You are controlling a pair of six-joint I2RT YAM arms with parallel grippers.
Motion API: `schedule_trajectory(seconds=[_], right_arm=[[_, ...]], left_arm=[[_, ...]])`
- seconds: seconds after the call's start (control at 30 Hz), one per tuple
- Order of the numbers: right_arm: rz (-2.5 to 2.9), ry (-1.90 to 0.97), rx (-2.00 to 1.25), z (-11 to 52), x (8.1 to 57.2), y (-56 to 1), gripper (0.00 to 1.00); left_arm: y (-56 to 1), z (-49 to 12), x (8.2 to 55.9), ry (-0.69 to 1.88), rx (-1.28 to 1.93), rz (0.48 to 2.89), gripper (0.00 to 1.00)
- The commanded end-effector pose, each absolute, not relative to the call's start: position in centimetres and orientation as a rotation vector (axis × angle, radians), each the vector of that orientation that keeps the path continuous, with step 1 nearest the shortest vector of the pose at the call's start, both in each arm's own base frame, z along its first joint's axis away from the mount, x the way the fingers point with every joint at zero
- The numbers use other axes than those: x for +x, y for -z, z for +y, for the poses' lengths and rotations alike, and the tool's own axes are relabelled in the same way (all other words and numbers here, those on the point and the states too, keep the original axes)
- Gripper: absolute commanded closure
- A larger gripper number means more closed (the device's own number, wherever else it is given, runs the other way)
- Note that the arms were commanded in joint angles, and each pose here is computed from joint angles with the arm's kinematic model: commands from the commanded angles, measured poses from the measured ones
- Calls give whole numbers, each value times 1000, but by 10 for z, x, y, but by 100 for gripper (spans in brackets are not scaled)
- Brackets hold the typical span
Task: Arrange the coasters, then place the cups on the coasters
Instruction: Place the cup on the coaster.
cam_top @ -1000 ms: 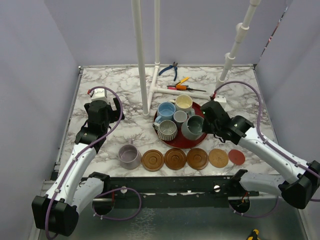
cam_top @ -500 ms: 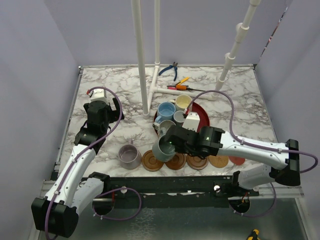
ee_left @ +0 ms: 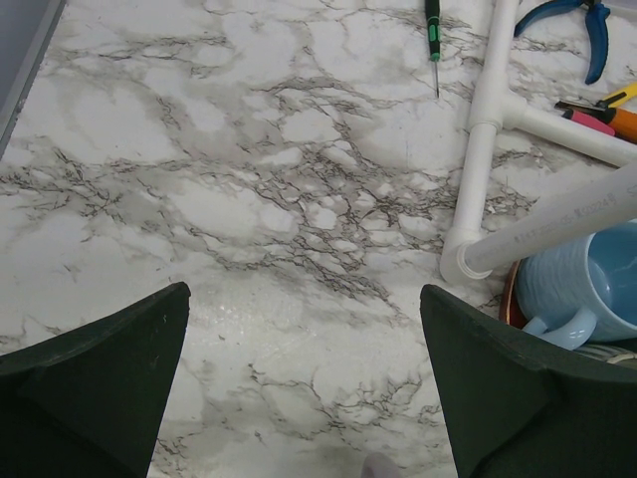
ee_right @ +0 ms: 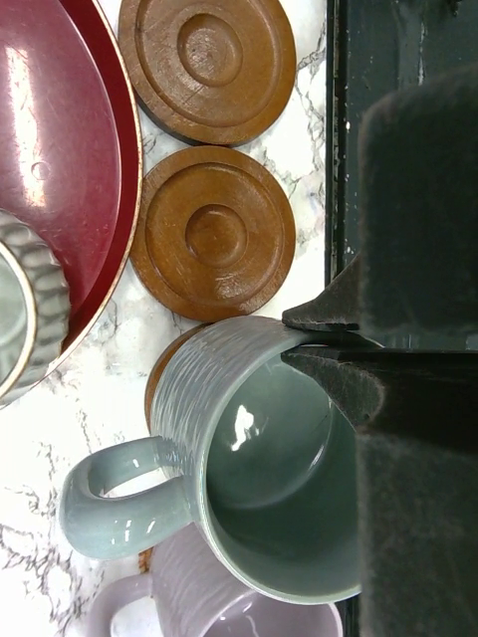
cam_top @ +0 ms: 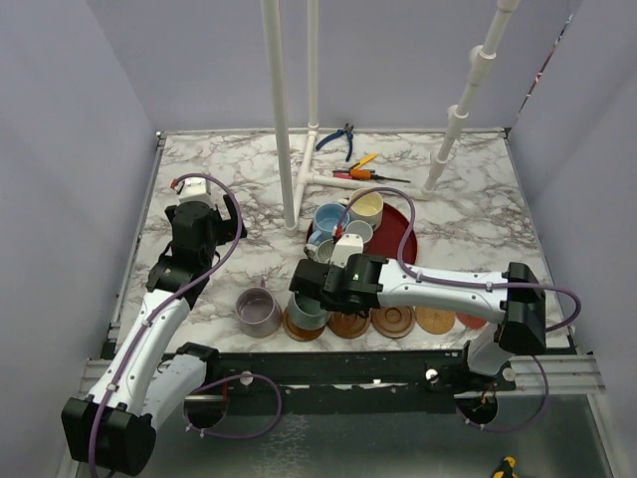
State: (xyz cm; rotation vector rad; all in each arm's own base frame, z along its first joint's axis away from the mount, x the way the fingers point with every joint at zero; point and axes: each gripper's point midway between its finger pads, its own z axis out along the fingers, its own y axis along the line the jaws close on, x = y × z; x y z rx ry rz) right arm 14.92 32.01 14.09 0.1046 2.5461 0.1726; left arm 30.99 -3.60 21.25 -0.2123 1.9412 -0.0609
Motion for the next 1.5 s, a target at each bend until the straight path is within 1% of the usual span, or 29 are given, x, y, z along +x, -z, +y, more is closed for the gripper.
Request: schedule_trajectory(seconds=[0.0, 0.77, 1.47], right_arm=[[2521, -267, 150, 342, 151, -151, 100], [2594, -125, 50, 353, 149, -116, 100], [2620, -19, 15, 351, 147, -109, 100]], left_arm=[[-216, -39, 308, 87, -204, 1932, 1], [-215, -40, 308, 88, -199, 1935, 1], [-215, -40, 308, 85, -196, 1935, 1]])
